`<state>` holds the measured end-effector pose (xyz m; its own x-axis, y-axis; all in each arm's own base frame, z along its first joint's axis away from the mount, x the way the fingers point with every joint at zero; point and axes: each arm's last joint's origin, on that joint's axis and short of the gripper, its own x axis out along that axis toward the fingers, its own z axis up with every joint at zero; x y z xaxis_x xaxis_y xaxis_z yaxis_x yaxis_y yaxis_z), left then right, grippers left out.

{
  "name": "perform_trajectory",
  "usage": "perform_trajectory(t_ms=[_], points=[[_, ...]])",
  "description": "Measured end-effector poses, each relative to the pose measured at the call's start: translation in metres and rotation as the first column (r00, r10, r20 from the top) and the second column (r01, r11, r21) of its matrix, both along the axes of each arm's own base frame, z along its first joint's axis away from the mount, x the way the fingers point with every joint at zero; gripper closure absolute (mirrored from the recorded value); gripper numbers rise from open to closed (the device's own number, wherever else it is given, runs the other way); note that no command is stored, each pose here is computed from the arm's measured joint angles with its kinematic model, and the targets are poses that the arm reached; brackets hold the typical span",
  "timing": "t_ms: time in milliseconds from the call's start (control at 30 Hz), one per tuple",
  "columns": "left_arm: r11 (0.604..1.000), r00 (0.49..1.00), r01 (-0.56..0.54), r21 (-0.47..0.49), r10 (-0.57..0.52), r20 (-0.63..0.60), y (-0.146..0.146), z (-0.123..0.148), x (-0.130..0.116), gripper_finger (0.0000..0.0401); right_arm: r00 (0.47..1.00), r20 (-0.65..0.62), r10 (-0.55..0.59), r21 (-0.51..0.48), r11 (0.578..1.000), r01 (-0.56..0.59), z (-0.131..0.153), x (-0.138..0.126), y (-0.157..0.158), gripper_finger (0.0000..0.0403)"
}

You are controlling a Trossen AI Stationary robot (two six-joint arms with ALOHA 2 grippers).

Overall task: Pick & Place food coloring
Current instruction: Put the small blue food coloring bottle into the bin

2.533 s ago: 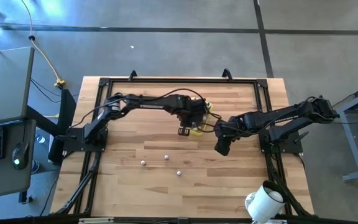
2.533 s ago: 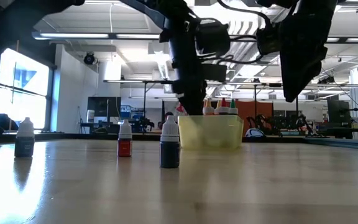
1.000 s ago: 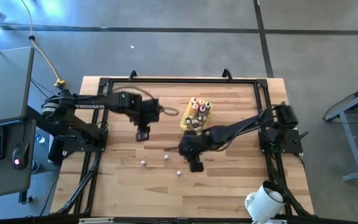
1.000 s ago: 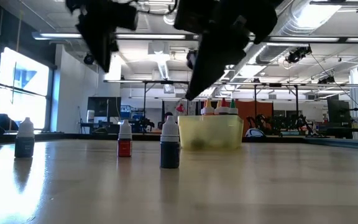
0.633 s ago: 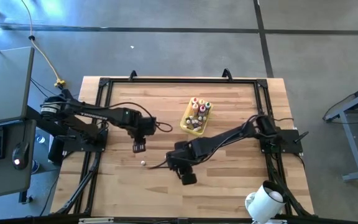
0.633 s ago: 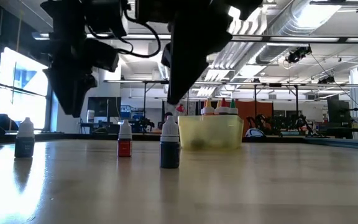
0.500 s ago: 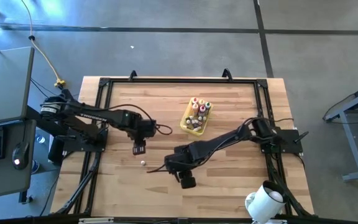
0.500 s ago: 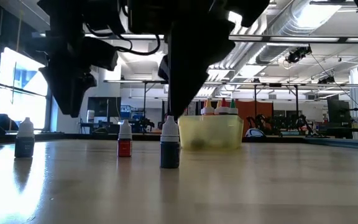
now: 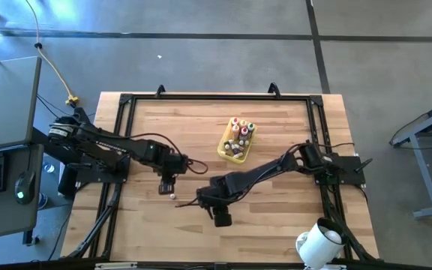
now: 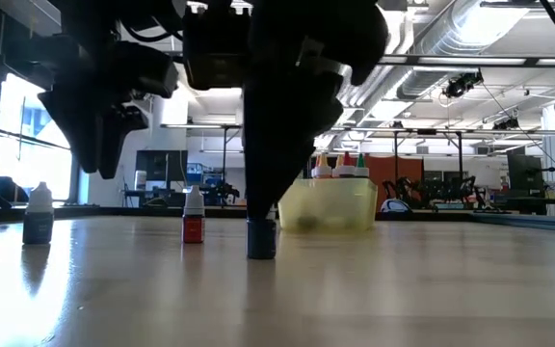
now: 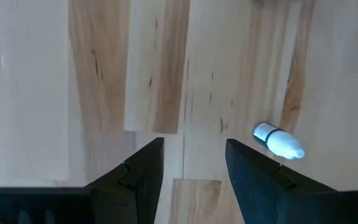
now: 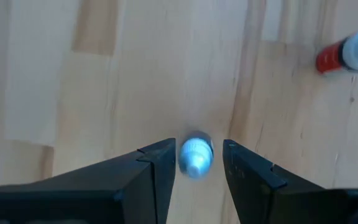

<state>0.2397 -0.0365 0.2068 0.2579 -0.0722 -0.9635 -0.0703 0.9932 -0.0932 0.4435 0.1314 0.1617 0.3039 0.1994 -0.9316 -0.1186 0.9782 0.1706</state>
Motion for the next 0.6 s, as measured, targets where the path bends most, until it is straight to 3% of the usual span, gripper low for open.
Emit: perform_trajectory(t_ms=[233, 600], points=[[1.000, 1.000, -0.011, -0.003, 0.011, -0.003, -0.001, 0.000, 0.000, 0.0232, 0.999, -0.039, 0.024, -0.015, 1.000, -0.025, -0.016, -0.007, -0.003, 0.0280], [1.000, 1.000, -0.010, -0.002, 0.010, -0.004, -0.001, 0.000, 0.000, 0.0232, 1.000, 0.006, 0.027, 0.020, 0.999, -0.028, -0.024, -0.004, -0.015, 0.0339]])
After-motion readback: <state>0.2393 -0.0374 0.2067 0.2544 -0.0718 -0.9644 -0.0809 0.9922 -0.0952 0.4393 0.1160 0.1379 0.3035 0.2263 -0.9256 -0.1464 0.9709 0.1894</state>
